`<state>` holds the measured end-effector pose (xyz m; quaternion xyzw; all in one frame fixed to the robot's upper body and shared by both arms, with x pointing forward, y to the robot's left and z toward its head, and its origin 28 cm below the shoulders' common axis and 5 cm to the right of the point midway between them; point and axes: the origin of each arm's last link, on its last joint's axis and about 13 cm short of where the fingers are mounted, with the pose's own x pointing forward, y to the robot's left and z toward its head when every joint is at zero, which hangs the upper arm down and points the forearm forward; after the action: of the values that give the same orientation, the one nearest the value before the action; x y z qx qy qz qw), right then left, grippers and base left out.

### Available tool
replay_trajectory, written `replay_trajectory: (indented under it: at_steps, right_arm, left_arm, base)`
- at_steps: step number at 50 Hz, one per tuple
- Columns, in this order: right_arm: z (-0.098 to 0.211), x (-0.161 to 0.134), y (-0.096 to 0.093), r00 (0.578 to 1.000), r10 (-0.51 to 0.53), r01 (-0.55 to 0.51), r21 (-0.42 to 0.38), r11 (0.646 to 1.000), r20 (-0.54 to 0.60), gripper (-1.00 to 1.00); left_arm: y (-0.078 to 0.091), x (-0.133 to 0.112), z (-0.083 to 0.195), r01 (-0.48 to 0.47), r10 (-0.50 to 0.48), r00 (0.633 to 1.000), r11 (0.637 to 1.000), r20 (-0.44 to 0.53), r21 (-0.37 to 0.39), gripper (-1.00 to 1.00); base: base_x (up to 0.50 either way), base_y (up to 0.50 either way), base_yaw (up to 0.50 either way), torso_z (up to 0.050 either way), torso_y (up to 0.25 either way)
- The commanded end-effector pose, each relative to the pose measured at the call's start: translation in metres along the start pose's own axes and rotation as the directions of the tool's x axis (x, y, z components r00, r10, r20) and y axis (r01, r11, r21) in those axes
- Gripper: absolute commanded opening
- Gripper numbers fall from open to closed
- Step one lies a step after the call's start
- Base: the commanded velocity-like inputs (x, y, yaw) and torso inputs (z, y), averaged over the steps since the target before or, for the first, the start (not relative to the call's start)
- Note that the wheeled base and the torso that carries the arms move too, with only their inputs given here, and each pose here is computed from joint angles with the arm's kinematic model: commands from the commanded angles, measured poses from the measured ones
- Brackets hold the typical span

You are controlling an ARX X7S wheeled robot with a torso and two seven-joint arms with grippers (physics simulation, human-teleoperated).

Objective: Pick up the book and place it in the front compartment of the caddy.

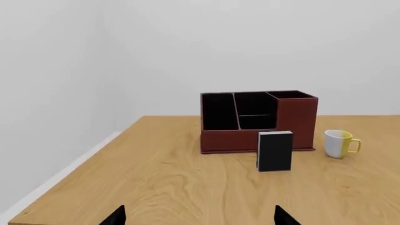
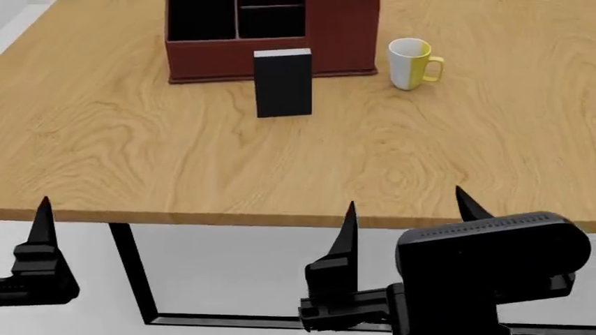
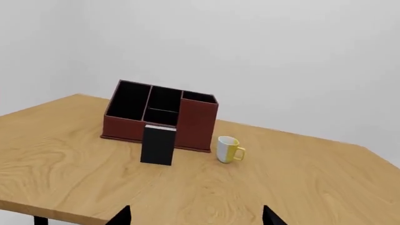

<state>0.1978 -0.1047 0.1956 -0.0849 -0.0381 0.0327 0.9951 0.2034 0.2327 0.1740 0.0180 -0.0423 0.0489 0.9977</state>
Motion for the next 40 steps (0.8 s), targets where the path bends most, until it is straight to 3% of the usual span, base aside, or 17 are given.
replay_trajectory:
  at_steps: [1,10,24,27,29,40]
  right_arm:
    - [0.0013,0.0008,-0.0023,1.000,-0.016,0.015,0.018,1.000,0.006,1.00]
    - [0.0001,0.0016,-0.0009,1.000,-0.019,0.019,-0.012,1.000,-0.009,1.00]
    - [-0.0007,0.0017,-0.0003,0.999,-0.025,0.024,-0.036,0.999,-0.021,1.00]
    - [-0.0009,0.0016,-0.0006,1.000,-0.017,0.017,-0.013,1.000,-0.015,1.00]
    - [-0.0011,0.0010,-0.0021,1.000,-0.009,0.009,0.043,0.999,0.000,1.00]
    - [0.0011,0.0015,-0.0032,1.000,-0.010,0.010,0.038,0.999,0.006,1.00]
  left_arm:
    - [0.0018,0.0044,-0.0003,0.001,-0.001,1.000,1.000,0.025,-0.015,1.00]
    - [0.0018,0.0040,0.0003,0.001,-0.001,1.000,1.000,0.026,-0.016,1.00]
    - [0.0016,0.0038,0.0019,0.002,-0.001,1.000,1.000,0.029,-0.017,1.00]
    - [0.0014,0.0038,0.0018,0.003,-0.002,1.000,1.000,0.028,-0.018,1.00]
    - [0.0013,0.0038,0.0016,0.003,-0.003,1.000,1.000,0.028,-0.018,1.00]
    - [0.0003,0.0047,0.0026,0.007,-0.006,1.000,1.000,0.030,-0.016,1.00]
  base:
    - [0.50,0.00,0.00,0.000,0.000]
    - [0.50,0.03,0.00,0.000,0.001]
    - [0.50,0.25,0.00,0.000,0.001]
    - [0.50,0.28,0.00,0.000,0.000]
    - [0.50,0.23,0.00,0.000,0.005]
    - [0.50,0.03,0.00,0.000,0.001]
